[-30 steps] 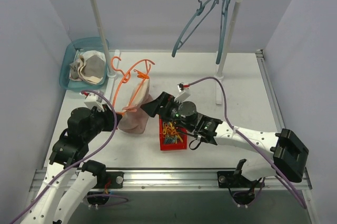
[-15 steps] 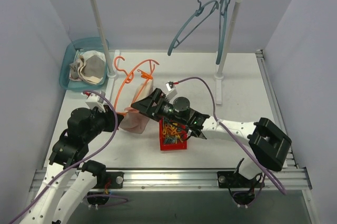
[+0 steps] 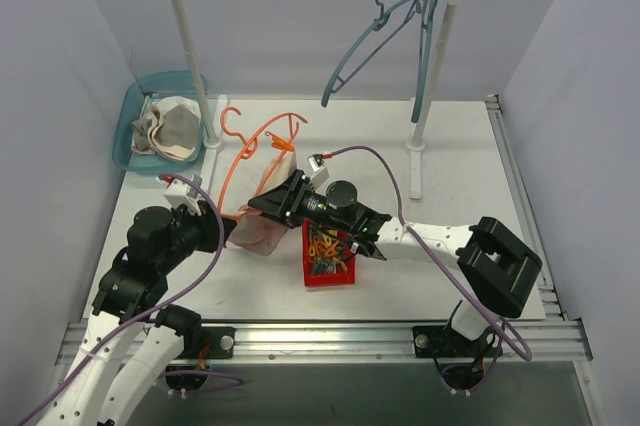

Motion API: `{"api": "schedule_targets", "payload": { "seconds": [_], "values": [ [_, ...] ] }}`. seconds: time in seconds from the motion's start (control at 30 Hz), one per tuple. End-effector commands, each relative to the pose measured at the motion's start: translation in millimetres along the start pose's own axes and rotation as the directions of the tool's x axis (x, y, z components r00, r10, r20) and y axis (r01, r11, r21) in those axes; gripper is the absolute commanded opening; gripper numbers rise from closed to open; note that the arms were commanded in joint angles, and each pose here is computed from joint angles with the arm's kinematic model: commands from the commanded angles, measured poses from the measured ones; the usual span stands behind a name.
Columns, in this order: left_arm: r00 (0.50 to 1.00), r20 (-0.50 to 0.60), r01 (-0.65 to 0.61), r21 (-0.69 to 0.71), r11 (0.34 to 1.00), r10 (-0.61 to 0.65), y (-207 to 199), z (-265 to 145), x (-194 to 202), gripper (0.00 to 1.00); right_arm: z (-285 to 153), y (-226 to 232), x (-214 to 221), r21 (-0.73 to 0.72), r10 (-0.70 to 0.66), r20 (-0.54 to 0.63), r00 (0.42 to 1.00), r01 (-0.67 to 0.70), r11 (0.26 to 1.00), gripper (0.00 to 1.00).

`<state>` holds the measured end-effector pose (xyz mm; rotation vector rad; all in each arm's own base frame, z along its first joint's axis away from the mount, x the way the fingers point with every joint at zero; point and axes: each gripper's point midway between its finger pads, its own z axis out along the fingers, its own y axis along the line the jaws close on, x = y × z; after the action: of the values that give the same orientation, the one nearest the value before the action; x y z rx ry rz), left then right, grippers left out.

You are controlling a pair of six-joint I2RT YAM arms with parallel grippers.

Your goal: Remove the underwear clipped to the hanger

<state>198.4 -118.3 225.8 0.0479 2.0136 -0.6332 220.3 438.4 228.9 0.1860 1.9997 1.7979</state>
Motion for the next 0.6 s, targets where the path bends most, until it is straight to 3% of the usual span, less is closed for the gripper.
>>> {"api": "schedule_targets", "payload": {
  "seconds": [0.0, 0.1, 0.43, 0.57],
  "values": [
    [0.994, 0.107, -0.035, 0.067, 0.997, 0.027, -16.9, -2.1, -28.9, 0.03, -0.3, 32.9, -2.7, -0.135, 0.007, -0.015, 1.0, -0.009, 0.991, 0.39],
    [0.994, 0.11, -0.036, 0.064, 0.997, 0.029, -16.3, -2.1, -29.1, 0.02, -0.7, 30.2, -0.4, -0.134, 0.008, -0.025, 1.0, -0.011, 0.991, 0.22],
    [0.993, 0.112, -0.037, 0.055, 0.998, 0.03, -14.9, -1.5, -30.0, 0.03, -10.2, 13.4, -1.4, -0.059, -0.007, -0.024, 1.0, 0.005, 0.998, 0.01],
    [0.994, 0.109, -0.029, 0.02, 0.999, 0.027, -9.0, -1.6, -30.4, 0.03, -16.4, 12.8, -10.9, -0.011, -0.049, 0.021, 0.999, 0.049, 0.999, 0.0]
  ]
}}
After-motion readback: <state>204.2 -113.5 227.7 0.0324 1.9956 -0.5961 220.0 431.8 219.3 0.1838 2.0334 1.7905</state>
